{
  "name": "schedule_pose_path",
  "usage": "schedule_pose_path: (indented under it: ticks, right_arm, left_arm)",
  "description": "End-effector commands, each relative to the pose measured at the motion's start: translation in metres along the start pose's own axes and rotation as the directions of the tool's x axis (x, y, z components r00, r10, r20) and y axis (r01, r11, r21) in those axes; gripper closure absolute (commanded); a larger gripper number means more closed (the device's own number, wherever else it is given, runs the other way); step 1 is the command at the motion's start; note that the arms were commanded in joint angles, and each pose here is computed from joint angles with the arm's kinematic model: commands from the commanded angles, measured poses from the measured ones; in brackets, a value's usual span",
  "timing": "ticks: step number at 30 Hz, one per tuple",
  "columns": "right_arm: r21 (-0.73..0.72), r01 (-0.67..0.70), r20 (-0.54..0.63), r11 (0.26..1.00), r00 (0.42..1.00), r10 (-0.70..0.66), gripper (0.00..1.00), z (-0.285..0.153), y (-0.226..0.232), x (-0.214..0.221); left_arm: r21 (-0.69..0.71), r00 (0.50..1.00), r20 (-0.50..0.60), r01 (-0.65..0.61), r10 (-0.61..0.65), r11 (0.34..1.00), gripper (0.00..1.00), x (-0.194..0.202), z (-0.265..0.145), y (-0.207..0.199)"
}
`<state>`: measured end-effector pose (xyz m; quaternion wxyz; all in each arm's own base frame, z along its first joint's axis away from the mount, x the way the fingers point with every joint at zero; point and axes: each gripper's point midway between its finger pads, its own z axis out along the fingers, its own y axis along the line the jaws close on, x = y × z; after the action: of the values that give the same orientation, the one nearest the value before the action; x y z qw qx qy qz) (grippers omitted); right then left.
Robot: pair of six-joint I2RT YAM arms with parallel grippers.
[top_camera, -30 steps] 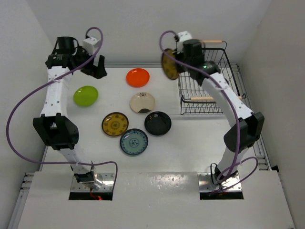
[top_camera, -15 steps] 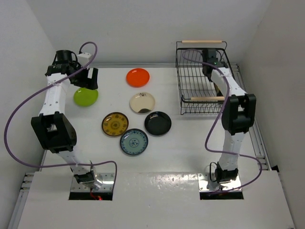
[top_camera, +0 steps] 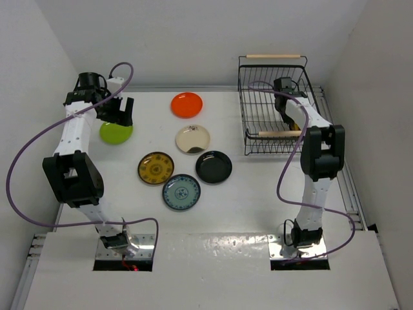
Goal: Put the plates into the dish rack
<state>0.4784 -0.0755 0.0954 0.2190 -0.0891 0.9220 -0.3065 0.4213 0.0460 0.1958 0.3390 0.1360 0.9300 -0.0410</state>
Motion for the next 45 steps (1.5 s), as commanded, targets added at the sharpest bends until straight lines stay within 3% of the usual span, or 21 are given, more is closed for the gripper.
schedule_pose_path:
  ticks: [1, 4, 11, 13, 16, 22, 26, 33, 39, 45]
  right_arm:
    - [-0.037, -0.066, 0.003, 0.997, 0.998, 0.066, 1.0, -0.01, -0.01, 0.004]
    - [-0.058, -0.087, -0.031, 0.995, 0.996, 0.085, 0.98, -0.005, -0.009, 0.013]
    - [-0.056, -0.125, -0.009, 0.991, 0.992, 0.125, 0.76, -0.012, -0.022, 0.004]
    - [-0.053, -0.133, 0.007, 0.99, 0.991, 0.133, 0.63, -0.017, -0.026, 0.0]
    - [-0.042, -0.143, 0.02, 0.989, 0.989, 0.144, 0.55, -0.02, -0.033, -0.003]
    - [-0.054, -0.176, 0.047, 0.983, 0.983, 0.178, 0.55, -0.033, -0.041, -0.009]
    - [-0.037, -0.242, 0.039, 0.97, 0.969, 0.243, 0.68, -0.029, -0.06, -0.003]
    - [-0.05, -0.246, 0.034, 0.968, 0.968, 0.248, 0.59, -0.032, -0.062, 0.001]
    - [-0.082, -0.294, 0.077, 0.952, 0.951, 0.301, 0.59, -0.047, -0.073, -0.008]
    - [-0.181, -0.448, 0.154, 0.876, 0.867, 0.475, 0.61, -0.074, -0.091, -0.02]
  left_arm:
    - [-0.025, 0.999, 0.046, -0.021, 0.023, 0.999, 0.02, -0.012, -0.013, 0.001]
    - [-0.025, 0.999, 0.046, -0.021, 0.023, 0.999, 0.02, -0.012, -0.013, 0.001]
    - [-0.022, 0.999, 0.038, -0.028, 0.029, 0.999, 0.02, -0.01, -0.009, 0.001]
    - [-0.022, 0.999, 0.038, -0.028, 0.029, 0.999, 0.02, -0.01, -0.009, 0.001]
    - [-0.022, 0.999, 0.038, -0.028, 0.029, 0.999, 0.02, -0.01, -0.009, 0.001]
    - [-0.031, 0.999, 0.034, -0.028, 0.029, 0.999, 0.02, -0.009, -0.009, 0.003]
    - [-0.031, 0.999, 0.034, -0.028, 0.029, 0.999, 0.02, -0.009, -0.009, 0.003]
    - [-0.031, 0.999, 0.034, -0.037, 0.038, 0.999, 0.02, -0.009, -0.009, 0.003]
    - [-0.031, 0.999, 0.034, -0.037, 0.038, 0.999, 0.02, -0.009, -0.009, 0.003]
    - [-0.036, 0.999, 0.022, -0.035, 0.035, 0.999, 0.02, -0.005, -0.008, 0.004]
